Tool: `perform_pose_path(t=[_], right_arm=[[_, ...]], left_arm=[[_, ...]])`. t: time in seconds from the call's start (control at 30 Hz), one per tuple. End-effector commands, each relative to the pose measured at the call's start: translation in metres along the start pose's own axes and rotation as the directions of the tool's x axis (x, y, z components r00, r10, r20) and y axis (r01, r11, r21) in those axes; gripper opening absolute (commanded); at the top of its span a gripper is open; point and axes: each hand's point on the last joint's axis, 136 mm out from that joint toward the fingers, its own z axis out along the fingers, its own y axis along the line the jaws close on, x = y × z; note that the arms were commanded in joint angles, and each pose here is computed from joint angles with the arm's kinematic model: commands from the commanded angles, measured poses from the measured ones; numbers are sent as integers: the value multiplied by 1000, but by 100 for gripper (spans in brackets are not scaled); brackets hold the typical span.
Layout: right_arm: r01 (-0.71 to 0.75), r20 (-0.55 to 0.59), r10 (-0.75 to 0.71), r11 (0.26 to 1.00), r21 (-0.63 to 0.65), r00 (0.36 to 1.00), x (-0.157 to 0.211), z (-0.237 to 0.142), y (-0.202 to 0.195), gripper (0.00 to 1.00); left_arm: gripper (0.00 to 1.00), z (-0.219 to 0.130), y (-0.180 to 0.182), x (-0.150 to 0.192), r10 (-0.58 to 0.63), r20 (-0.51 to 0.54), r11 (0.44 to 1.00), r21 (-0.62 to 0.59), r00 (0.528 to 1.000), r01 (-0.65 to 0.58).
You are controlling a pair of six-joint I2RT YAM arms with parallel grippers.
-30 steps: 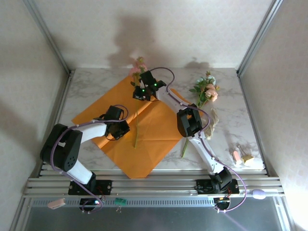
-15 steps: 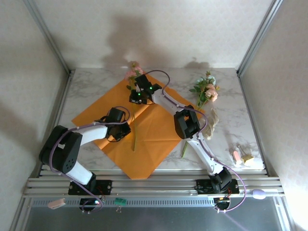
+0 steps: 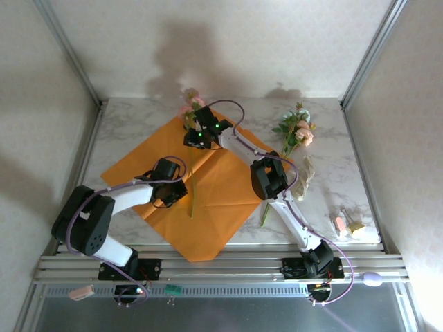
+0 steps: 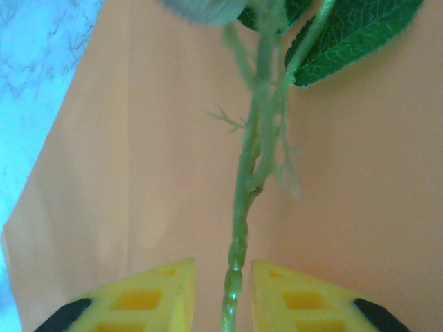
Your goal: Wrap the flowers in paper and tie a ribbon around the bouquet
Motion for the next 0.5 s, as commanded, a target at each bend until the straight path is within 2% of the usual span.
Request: perform_pose_path(t=[0.0, 0.07, 0.17, 0.27, 0.47], right_arm=[[29, 14, -29, 999, -12, 999, -7, -16, 13, 41], [45, 49, -45, 999, 3, 998, -14, -33, 20, 47], [47, 123, -53, 998, 53, 991, -24, -70, 22, 46], [12, 230, -37, 994, 107, 973, -32, -120, 8, 46], [-118, 321, 25, 954, 274, 947, -17, -218, -69, 46]], left_arm=[[0, -4, 22, 9, 4, -14, 995, -101, 1000, -5], [0, -8, 18, 5, 5, 3, 995, -96, 1000, -5], [0, -12, 11, 0, 5, 18, 996, -86, 1000, -4], [0, -19, 1, -7, 8, 43, 998, -66, 999, -5], [0, -34, -28, -25, 15, 89, 1000, -13, 996, -14]])
